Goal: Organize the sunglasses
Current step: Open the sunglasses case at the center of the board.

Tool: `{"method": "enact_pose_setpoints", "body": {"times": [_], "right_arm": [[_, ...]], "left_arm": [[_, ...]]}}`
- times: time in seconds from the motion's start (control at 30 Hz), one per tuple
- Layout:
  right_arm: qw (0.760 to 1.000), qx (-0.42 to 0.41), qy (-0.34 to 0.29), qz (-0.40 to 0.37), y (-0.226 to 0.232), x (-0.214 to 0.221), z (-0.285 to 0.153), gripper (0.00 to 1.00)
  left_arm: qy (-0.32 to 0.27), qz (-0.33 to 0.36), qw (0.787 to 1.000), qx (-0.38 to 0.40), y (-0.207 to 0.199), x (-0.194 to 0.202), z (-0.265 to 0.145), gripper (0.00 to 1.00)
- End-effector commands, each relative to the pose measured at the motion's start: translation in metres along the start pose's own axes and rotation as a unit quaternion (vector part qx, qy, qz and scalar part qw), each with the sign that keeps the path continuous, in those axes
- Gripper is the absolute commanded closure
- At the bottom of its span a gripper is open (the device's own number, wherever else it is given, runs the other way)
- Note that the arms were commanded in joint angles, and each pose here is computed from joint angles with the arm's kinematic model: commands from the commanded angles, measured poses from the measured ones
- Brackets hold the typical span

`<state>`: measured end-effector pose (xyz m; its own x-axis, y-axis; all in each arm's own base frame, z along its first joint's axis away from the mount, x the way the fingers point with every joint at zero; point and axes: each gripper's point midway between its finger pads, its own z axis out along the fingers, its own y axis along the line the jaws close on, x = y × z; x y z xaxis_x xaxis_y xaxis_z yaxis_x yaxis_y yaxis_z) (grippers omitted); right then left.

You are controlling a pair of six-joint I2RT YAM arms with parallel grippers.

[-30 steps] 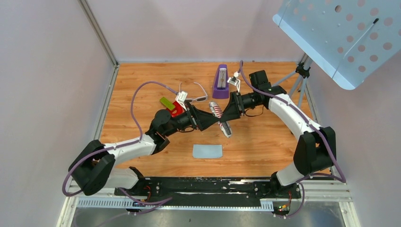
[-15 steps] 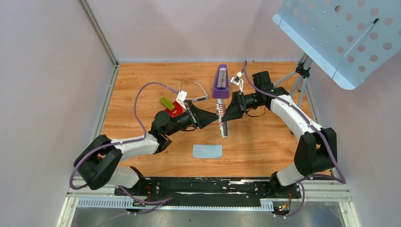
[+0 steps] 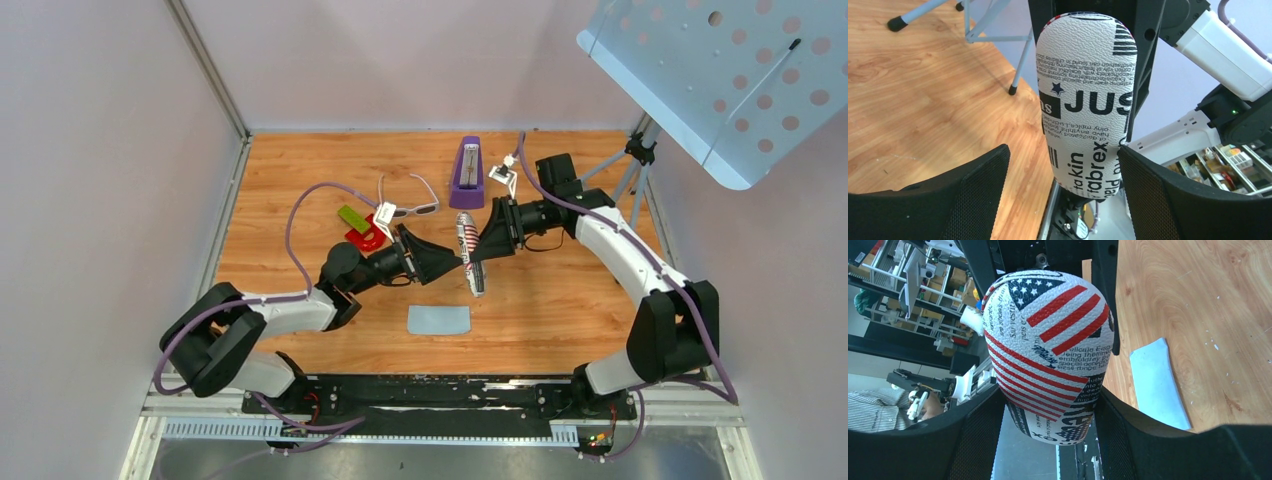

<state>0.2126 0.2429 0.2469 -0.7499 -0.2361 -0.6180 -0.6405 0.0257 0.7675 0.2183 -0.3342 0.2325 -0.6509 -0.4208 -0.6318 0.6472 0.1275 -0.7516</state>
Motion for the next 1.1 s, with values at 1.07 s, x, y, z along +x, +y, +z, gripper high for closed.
{"method": "enact_pose_setpoints", "body": {"times": [1.07], "right_arm": [[0.993,-0.121,-0.01,-0.009,0.042,0.003,-0.007,1.0]], "left_arm": [[0.039,0.025,0.997,-0.059,0.039,0.02,-0.001,0.28]]}}
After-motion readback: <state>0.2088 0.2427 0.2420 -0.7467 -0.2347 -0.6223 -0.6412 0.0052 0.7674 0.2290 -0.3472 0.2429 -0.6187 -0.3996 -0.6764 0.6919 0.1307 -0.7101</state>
